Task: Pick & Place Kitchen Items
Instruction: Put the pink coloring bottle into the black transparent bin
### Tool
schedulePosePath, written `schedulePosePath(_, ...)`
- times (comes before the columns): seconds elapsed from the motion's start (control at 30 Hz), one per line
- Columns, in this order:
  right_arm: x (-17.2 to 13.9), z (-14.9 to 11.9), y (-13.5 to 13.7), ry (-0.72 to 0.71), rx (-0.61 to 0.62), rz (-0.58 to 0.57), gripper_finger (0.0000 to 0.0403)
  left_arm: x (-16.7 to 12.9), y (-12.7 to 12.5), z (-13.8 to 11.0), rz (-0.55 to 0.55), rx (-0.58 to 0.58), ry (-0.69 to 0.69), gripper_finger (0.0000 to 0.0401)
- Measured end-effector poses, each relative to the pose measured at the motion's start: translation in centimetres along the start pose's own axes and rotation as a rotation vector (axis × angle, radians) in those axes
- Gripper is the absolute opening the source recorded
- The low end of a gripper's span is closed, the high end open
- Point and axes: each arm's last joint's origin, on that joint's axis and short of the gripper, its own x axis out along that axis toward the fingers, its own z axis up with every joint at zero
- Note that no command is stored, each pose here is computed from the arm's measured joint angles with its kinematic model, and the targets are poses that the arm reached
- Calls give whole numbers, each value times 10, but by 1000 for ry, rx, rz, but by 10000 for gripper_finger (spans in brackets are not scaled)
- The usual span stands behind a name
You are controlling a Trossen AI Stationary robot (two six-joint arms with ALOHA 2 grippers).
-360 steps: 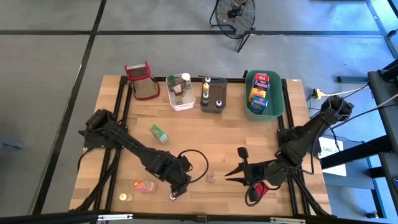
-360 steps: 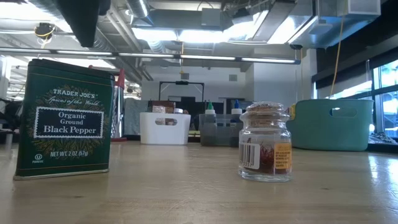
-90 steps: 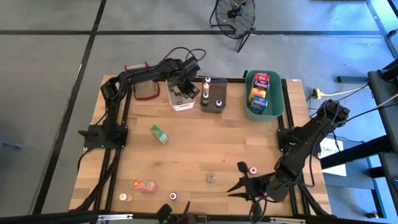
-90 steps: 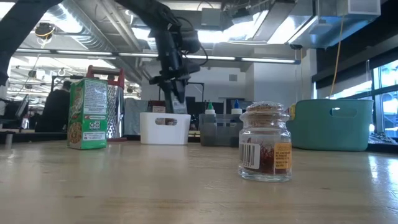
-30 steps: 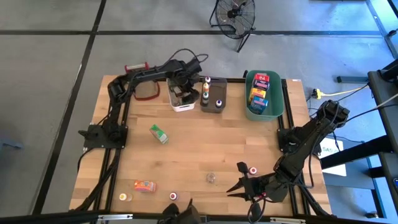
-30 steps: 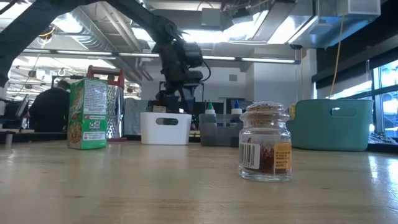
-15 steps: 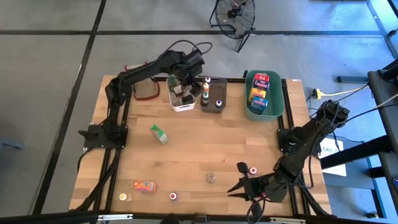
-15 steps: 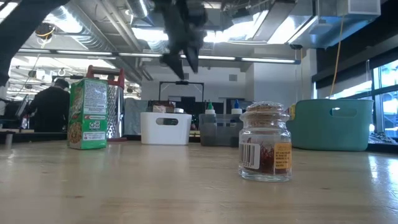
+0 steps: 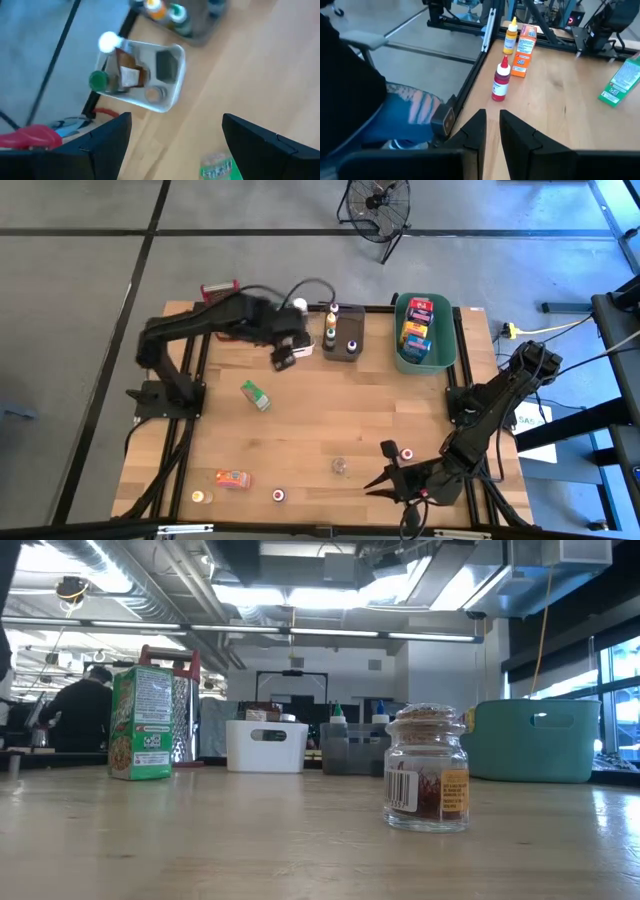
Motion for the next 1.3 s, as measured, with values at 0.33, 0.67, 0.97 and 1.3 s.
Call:
schedulePosePath(0.33,0,-3,-1,31,-7,2,58,-33,-18,-80,61,112,-144,308)
schedulePosePath(0.67,6,-7,-19,103,116,-108,58,6,-33,-134,-112,53,-274,308)
schedulePosePath(0.97,9,6,-32,136,119,-153,58,4,-24,-141,-151,34,-307,308)
schedulePosePath(1.3,9,6,-33,144,38,-153,58,2,-23,-142,-177,-38,-307,308)
